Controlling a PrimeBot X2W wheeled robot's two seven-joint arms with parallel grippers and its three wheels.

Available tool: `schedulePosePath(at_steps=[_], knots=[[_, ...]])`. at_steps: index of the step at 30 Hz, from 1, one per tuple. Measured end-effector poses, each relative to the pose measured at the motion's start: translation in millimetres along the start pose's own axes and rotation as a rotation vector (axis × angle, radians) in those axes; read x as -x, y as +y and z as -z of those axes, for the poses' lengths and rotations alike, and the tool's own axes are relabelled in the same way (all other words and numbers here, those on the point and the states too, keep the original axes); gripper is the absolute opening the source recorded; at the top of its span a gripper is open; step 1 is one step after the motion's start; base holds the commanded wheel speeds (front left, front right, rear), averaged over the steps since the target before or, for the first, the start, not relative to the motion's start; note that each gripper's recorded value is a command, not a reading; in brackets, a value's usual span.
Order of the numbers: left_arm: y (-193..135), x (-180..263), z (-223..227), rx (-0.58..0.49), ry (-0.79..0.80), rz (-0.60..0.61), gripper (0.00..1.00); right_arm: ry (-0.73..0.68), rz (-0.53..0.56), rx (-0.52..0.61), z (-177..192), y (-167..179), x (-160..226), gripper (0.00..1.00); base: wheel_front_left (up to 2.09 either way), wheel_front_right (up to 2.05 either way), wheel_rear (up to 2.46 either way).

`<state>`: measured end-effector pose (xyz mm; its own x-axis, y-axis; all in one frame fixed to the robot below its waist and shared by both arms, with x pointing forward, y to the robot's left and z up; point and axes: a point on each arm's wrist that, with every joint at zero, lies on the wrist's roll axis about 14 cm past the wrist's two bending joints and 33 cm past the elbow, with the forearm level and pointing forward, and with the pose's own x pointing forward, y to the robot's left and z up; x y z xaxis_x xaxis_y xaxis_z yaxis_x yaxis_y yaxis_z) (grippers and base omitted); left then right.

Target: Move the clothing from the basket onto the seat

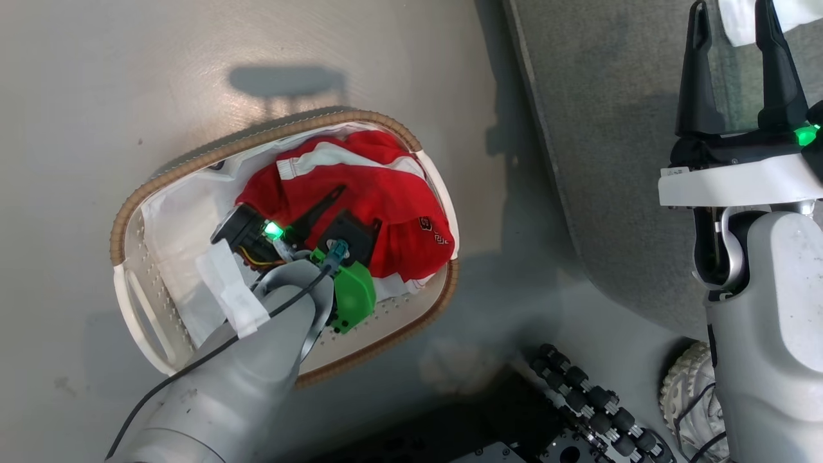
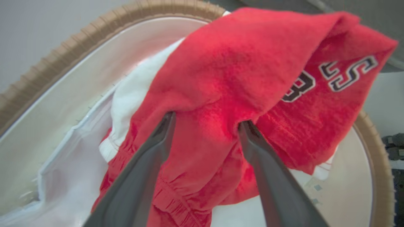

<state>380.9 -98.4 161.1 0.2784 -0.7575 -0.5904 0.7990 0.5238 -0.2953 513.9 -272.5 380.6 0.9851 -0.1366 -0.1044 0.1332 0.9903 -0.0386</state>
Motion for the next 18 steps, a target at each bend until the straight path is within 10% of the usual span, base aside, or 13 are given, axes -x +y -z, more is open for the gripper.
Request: schedulePosePath(at_steps=[3, 4, 9, 12, 18], knots=[[5, -1, -6, 0.041, -0.025, -0.025, 0.87, 0.006, -0.005, -0.002, 4, 3, -1, 1.0, 0.0, 0.0, 0.0], [6, -1, -6, 0.048, -0.027, -0.03, 0.52, 0.007, -0.006, -0.003, 5, 3, -2, 1.0, 0.0, 0.0, 0.0], [3, 0, -9, 0.053, -0.032, -0.01, 0.47, 0.003, -0.011, -0.011, 4, 6, -3, 1.0, 0.0, 0.0, 0.0], [1, -1, -11, 0.063, -0.038, 0.001, 0.0, 0.003, -0.011, -0.016, 3, 6, -3, 1.0, 0.0, 0.0, 0.0], [1, -1, -18, 0.083, -0.057, 0.007, 0.0, 0.0, -0.004, -0.027, 1, 4, -4, 1.0, 0.0, 0.0, 0.0]])
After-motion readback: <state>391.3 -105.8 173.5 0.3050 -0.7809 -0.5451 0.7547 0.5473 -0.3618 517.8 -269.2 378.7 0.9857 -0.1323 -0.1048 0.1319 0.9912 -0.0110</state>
